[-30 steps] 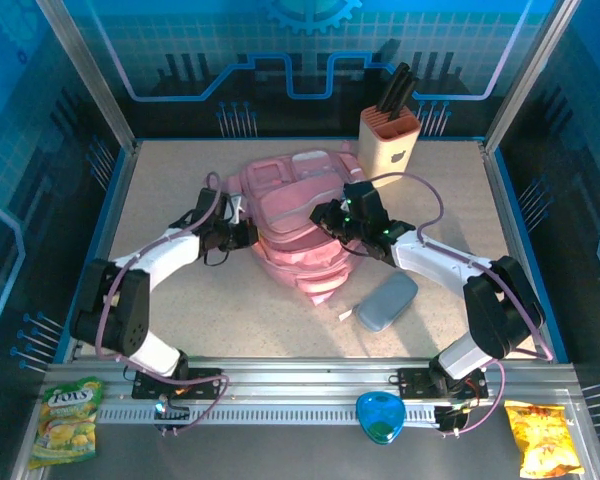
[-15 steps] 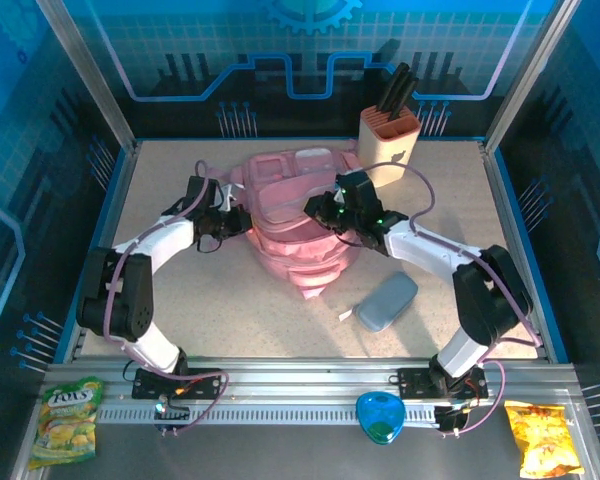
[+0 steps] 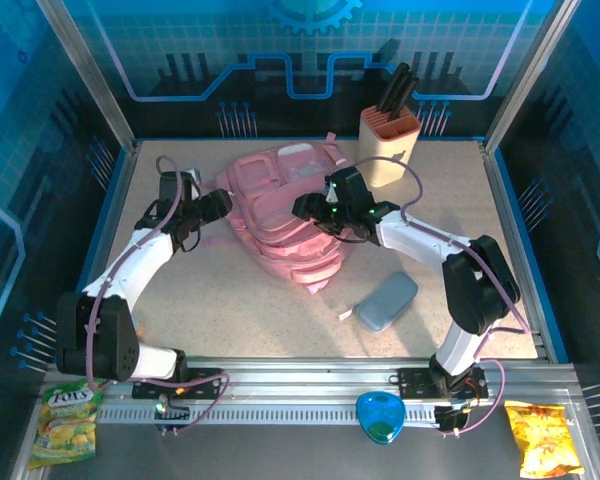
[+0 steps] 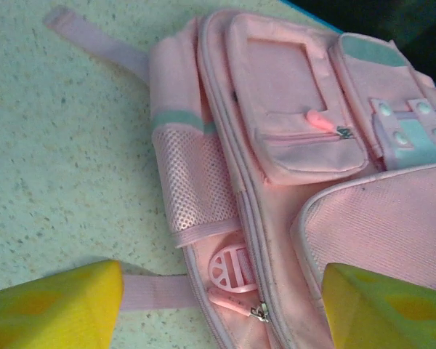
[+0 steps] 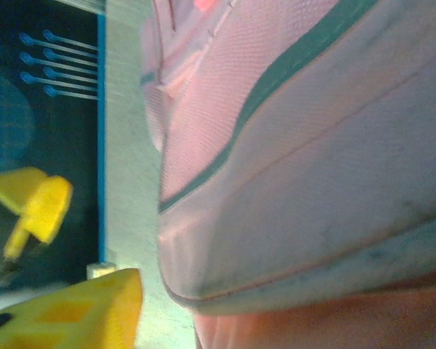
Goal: Pack the student bag
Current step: Unzip the student bag at the top-center of the table, then pick up the book from the bottom-center of the table.
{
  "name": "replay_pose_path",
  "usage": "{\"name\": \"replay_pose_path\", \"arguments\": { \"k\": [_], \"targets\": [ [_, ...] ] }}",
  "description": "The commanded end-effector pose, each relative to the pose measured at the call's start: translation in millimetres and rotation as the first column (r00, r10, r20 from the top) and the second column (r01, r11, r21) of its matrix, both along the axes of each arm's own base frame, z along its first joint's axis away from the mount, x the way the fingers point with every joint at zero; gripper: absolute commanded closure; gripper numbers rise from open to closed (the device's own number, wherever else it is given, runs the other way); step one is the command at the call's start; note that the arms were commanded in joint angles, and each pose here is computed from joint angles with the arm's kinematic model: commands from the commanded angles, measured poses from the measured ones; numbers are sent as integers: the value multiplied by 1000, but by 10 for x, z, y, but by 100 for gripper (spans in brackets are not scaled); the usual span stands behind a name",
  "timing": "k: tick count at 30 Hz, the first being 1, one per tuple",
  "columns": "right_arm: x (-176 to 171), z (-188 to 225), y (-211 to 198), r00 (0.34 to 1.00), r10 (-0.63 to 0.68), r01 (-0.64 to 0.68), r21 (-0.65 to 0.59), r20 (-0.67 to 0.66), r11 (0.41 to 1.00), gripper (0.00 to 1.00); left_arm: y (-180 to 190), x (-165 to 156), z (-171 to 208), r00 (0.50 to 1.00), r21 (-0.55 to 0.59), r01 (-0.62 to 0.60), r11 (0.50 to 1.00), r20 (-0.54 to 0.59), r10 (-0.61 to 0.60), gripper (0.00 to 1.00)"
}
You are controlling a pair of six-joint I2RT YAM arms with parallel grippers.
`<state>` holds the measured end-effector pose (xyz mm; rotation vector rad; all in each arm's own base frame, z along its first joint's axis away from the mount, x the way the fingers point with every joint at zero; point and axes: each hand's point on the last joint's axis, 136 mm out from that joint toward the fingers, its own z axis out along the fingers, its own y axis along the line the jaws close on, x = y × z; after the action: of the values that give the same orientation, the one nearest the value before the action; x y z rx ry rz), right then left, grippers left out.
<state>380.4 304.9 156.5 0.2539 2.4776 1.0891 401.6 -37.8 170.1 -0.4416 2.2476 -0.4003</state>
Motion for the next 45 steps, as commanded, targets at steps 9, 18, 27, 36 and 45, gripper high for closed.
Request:
{"name": "replay_pose_path", "arguments": {
  "k": [9,18,27,36,45],
  "targets": [
    [-689,-172,-1506,958,-288,245,-523,-2,816,19,-68,-49,297,995,-73,5,997,97,2,13],
    [-1315,-407,-2171,867,-497,369,-624,-36,689,11,-766,-47,270,948,-90,305,948,129,-293,12],
    [-1789,-874,-2133,809,-574,350,-680,-127,644,0,-1382,-104,142,873,75,478,875,70,-482,4],
    [-1945,-1254,-1845,779,-577,337,-610,-248,717,0,-1575,-101,114,837,93,538,838,55,-544,1],
    [-1990,-1409,-1772,779,-558,315,-592,-285,742,14,-1832,-155,-76,758,179,644,744,-20,-651,3]
  ]
}}
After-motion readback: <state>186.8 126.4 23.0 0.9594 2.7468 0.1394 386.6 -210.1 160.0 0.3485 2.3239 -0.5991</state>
